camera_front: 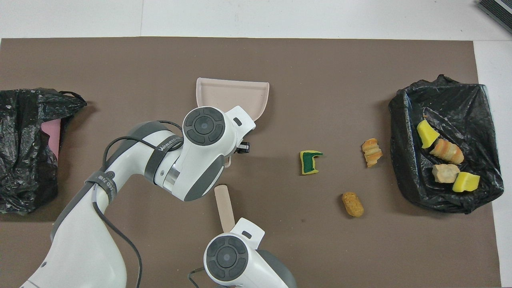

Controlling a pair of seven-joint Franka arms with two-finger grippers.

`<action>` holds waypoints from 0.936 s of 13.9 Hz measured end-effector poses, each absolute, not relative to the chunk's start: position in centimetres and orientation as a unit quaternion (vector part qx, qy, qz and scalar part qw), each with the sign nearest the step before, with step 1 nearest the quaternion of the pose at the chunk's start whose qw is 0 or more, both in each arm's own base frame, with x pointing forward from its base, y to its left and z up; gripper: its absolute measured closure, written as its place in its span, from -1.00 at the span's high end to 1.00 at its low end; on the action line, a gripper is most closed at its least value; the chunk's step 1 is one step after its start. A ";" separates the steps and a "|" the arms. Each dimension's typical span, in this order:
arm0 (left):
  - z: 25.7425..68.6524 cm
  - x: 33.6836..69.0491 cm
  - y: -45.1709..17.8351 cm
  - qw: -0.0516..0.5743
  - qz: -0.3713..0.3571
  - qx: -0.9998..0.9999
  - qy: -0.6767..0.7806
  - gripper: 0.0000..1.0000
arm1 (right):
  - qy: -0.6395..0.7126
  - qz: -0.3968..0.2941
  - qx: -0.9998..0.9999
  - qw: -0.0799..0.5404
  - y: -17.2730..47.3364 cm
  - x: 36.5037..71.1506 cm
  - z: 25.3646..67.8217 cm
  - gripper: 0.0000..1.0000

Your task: Sweep and dump trash in bin

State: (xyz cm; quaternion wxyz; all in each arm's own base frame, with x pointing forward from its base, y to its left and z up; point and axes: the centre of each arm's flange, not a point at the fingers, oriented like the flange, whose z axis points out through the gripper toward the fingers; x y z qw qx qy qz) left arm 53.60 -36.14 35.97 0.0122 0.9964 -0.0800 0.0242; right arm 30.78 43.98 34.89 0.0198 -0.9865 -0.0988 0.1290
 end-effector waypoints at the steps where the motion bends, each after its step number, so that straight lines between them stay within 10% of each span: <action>1: 36.4 54.1 -35.6 0.011 0.029 0.997 -0.077 -0.37 | -0.093 0.134 -0.987 0.015 43.1 31.2 35.9 -0.48; 6: 40.4 56.9 -29.6 0.004 0.047 0.995 -0.088 -0.37 | -0.041 0.153 -0.987 -0.014 35.0 31.3 44.5 -0.48; 13: 44.4 57.9 -20.8 -0.027 0.001 0.963 -0.270 -0.37 | 0.104 0.167 -0.978 -0.065 19.3 34.8 45.4 -0.48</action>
